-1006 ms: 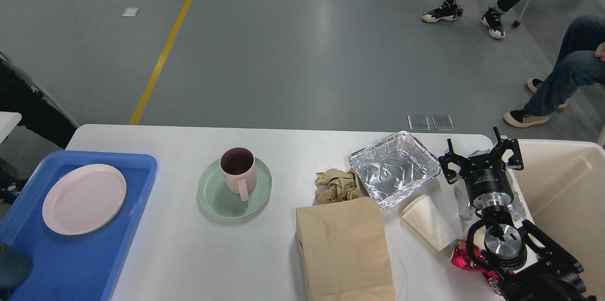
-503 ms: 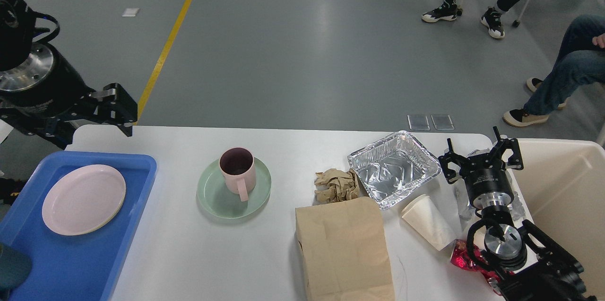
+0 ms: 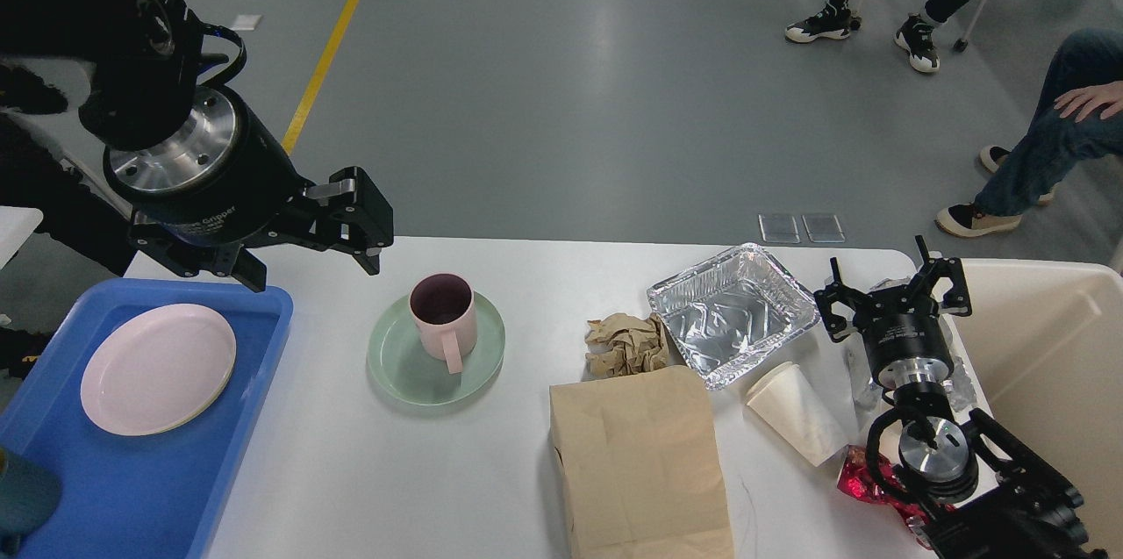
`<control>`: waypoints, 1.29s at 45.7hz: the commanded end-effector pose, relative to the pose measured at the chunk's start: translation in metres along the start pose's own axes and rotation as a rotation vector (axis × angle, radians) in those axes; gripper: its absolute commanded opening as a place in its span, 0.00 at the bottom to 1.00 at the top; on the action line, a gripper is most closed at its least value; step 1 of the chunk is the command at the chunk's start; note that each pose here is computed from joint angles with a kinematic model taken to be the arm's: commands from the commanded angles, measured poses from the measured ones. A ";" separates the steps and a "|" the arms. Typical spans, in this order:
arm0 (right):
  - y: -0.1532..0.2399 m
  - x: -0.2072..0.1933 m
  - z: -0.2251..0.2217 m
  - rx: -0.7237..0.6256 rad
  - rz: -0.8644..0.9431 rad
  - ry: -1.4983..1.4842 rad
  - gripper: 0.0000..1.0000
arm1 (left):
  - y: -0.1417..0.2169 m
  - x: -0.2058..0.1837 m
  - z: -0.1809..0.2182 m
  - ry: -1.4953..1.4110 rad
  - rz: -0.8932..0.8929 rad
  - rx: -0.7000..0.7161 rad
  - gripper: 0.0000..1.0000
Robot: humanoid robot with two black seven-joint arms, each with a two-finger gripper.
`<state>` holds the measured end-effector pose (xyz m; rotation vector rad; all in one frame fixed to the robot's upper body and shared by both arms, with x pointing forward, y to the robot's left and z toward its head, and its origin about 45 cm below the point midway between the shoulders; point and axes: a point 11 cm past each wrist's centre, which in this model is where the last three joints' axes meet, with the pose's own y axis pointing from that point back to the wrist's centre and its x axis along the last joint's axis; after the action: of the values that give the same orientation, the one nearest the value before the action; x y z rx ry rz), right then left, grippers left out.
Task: Tidy desktop
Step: 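Move the left gripper to the pink mug and grasp it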
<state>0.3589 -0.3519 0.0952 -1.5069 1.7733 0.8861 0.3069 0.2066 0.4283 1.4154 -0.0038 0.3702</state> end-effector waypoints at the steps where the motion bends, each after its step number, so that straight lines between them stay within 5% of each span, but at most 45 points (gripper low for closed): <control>1: 0.000 0.000 0.000 0.001 -0.001 -0.001 1.00 | -0.010 0.002 -0.003 0.008 -0.002 0.001 0.93; 17: 0.000 0.000 0.000 0.000 -0.001 0.000 1.00 | -0.075 0.033 -0.032 0.091 0.058 0.004 0.93; 34: 0.000 0.000 0.000 0.000 -0.001 0.000 1.00 | -0.184 0.056 -0.080 0.558 0.144 -0.070 0.90; 48: 0.000 0.000 0.000 0.000 -0.001 0.000 1.00 | -0.283 0.046 -0.070 0.680 0.209 -0.018 0.91; 59: 0.000 0.000 0.000 0.001 -0.001 -0.001 1.00 | -0.302 0.054 -0.044 0.647 0.224 -0.063 0.91</control>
<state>0.3590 -0.3518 0.0955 -1.5068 1.7720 0.8856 0.4189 0.2451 0.1476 1.2018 0.3928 1.0131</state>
